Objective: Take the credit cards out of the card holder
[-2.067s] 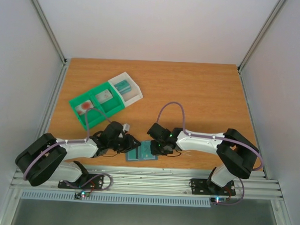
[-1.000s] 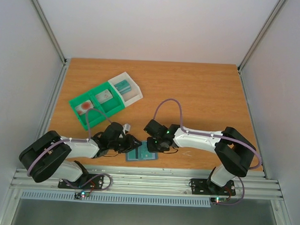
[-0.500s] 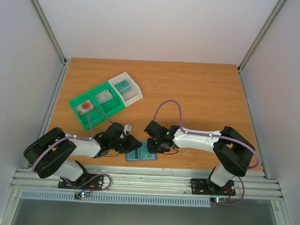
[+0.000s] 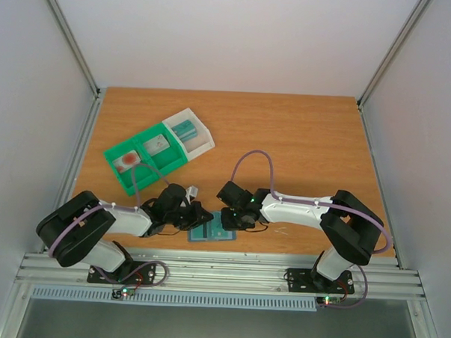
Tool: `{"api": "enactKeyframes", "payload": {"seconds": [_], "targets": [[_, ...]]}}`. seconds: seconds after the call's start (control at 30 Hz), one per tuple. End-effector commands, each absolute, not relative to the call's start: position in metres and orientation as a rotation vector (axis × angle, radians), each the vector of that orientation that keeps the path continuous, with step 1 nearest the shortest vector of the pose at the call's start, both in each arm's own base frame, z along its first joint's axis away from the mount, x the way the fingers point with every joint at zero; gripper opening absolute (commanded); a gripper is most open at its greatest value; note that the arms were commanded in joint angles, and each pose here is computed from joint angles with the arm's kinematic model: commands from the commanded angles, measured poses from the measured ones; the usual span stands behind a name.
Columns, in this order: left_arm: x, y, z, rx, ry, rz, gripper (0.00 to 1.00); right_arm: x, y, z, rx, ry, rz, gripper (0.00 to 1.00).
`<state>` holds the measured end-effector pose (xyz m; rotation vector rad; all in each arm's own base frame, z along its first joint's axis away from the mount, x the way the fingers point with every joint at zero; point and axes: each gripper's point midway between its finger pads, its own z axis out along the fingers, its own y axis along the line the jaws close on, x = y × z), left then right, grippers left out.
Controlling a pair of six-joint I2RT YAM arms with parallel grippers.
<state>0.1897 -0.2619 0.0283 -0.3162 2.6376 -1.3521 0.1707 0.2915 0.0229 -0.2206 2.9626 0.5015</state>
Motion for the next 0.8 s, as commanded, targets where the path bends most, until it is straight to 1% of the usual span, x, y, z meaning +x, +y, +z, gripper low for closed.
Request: {"api": "enactKeyframes", "payload": {"seconds": [0.0,0.17,0.57,0.77], "targets": [[0.192,-0.265,0.039,-0.268,2.575,-1.386,0.0,0.167,0.277,0.01,-0.177,3.001,0.419,0.09],[0.19,-0.259,0.043,-0.255,2.568,-1.346,0.0,0.166,0.274,0.007,-0.157,3.009,0.396,0.09],[0.187,-0.232,0.05,-0.249,2.579,-1.161,0.01,0.164,0.271,0.008,-0.165,3.021,0.388,0.09],[0.185,-0.229,0.054,-0.231,2.579,-1.146,0.01,0.164,0.272,0.008,-0.167,3.021,0.389,0.09]]}}
